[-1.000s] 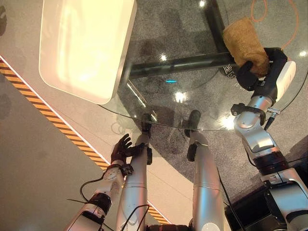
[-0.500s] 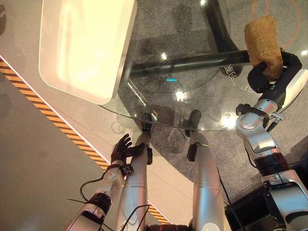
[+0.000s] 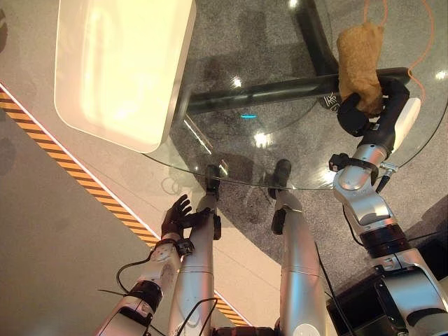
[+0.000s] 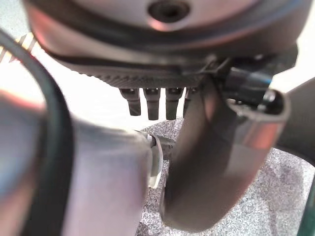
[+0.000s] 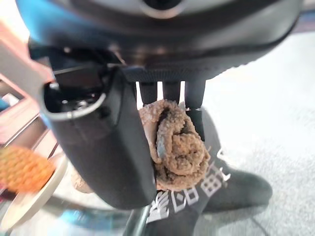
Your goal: Wipe the table with a cloth and put it in the basket.
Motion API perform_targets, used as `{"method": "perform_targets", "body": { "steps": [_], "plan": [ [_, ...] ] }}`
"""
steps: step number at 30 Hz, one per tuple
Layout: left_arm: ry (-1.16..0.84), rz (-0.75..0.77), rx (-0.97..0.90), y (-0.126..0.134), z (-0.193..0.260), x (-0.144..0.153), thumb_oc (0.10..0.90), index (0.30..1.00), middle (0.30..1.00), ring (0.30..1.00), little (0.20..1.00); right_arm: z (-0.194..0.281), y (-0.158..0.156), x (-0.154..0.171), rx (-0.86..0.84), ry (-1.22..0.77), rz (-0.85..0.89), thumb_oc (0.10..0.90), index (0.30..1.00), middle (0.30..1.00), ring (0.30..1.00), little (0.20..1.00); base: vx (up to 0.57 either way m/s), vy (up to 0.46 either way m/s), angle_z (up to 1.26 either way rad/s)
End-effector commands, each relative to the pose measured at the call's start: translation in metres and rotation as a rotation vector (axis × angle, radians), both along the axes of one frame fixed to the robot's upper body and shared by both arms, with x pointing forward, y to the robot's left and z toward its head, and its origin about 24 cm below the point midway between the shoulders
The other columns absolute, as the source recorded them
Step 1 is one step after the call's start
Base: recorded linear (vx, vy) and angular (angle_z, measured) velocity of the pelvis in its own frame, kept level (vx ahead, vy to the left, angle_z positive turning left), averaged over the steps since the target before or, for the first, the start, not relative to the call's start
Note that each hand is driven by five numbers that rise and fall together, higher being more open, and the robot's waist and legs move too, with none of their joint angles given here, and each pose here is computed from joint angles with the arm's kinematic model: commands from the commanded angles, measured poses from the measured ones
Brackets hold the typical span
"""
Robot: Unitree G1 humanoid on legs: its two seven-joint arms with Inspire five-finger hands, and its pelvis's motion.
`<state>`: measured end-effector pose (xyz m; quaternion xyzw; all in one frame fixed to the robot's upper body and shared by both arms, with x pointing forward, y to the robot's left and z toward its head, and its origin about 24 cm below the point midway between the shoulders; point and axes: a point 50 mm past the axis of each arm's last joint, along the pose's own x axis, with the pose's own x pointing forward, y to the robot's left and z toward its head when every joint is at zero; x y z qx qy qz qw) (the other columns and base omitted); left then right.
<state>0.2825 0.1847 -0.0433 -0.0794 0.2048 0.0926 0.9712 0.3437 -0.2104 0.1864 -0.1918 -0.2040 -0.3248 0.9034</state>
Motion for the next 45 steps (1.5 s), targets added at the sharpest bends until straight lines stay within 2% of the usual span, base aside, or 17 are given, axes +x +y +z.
{"method": "perform_targets", "body": {
  "steps": [1, 2, 6, 8, 23, 29, 35, 45],
  "plan": [
    [0.127, 0.036, -0.051, -0.009, -0.034, -0.040, 0.800, 0.900, 0.900, 0.900, 0.900, 0.028, 0.027, -0.015, -0.184, -0.118, 0.200, 0.100, 0.300, 0.300, 0.300, 0.200, 0.05, -0.001, 0.00],
    [0.149, 0.032, -0.048, -0.009, -0.039, -0.047, 0.800, 0.900, 0.900, 0.900, 0.900, 0.016, 0.035, -0.015, -0.212, -0.065, 0.250, 0.100, 0.300, 0.300, 0.300, 0.200, 0.05, 0.000, 0.00],
    [0.124, 0.027, -0.045, -0.009, -0.035, -0.041, 0.800, 0.900, 0.900, 0.900, 0.900, 0.017, 0.051, -0.013, -0.282, -0.033, 0.346, 0.100, 0.300, 0.300, 0.300, 0.200, -0.01, -0.004, -0.01],
    [0.143, 0.019, -0.039, -0.008, -0.040, -0.047, 0.800, 0.900, 0.900, 0.900, 0.900, 0.009, 0.063, -0.014, -0.338, 0.018, 0.435, 0.100, 0.300, 0.300, 0.300, 0.200, 0.05, -0.006, -0.03],
    [0.110, -0.015, -0.023, -0.006, -0.029, -0.032, 0.800, 0.900, 0.900, 0.900, 0.900, 0.017, 0.124, -0.023, -0.589, 0.089, 0.829, 0.100, 0.300, 0.300, 0.300, 0.200, -0.01, -0.003, 0.00],
    [0.107, -0.018, -0.022, -0.006, -0.027, -0.029, 0.800, 0.900, 0.900, 0.900, 0.900, 0.013, 0.127, -0.022, -0.567, 0.117, 0.854, 0.100, 0.300, 0.300, 0.300, 0.200, 0.00, -0.002, 0.05],
    [0.087, -0.007, -0.033, -0.009, -0.024, -0.027, 0.800, 0.900, 0.900, 0.900, 0.900, 0.009, 0.121, -0.021, -0.474, 0.101, 0.849, 0.100, 0.300, 0.300, 0.300, 0.200, -0.01, -0.001, 0.10],
    [0.059, 0.002, -0.041, -0.008, -0.020, -0.025, 0.800, 0.900, 0.900, 0.900, 0.900, 0.006, 0.111, -0.024, -0.432, 0.087, 0.829, 0.100, 0.300, 0.300, 0.300, 0.200, -0.01, -0.005, 0.01]
  ]
}}
